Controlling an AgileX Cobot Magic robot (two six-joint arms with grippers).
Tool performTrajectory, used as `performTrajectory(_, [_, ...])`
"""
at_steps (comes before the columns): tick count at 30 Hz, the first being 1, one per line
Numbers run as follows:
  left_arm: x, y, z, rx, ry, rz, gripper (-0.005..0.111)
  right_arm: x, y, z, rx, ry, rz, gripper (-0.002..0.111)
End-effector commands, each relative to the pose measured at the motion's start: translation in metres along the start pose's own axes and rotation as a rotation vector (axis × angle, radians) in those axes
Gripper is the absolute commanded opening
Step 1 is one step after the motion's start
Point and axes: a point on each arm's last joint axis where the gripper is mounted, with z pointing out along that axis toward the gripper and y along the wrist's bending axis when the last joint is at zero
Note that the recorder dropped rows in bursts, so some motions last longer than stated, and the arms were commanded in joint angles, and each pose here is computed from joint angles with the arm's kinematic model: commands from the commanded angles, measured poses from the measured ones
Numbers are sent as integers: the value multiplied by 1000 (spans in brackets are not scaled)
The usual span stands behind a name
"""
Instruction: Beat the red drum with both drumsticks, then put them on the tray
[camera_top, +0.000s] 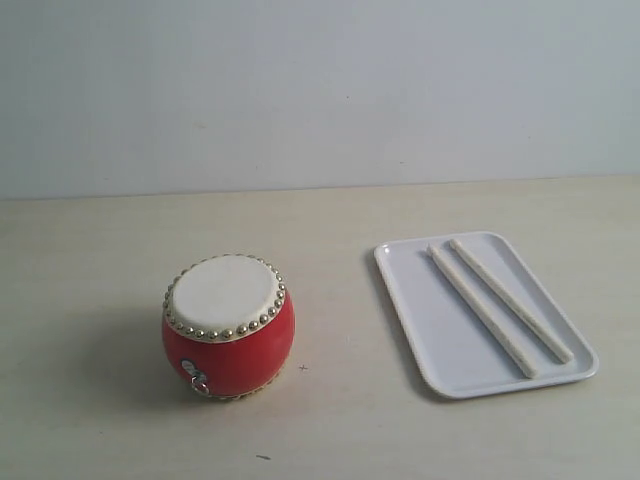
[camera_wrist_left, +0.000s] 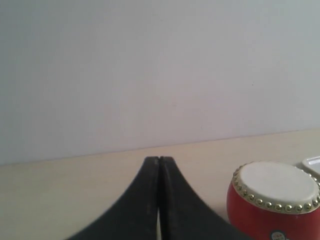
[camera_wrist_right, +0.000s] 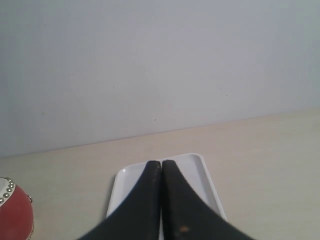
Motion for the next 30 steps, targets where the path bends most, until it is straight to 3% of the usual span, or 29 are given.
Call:
performTrajectory(1, [5,2,0,-29,2,10,0,1,0,0,4,-3,-7,0])
performTrajectory(11, [1,10,0,-109,-43,-39,0,1,0,0,4,-3,-7,0])
performTrajectory(15, [18,12,1,-137,31,-20,0,1,0,0,4,-3,-7,0])
performTrajectory(23, [38,14,0,-178,186,-100,0,1,0,0,4,-3,-7,0])
performTrajectory(30, [38,15,0,-189,185,-99,0,1,0,0,4,-3,-7,0])
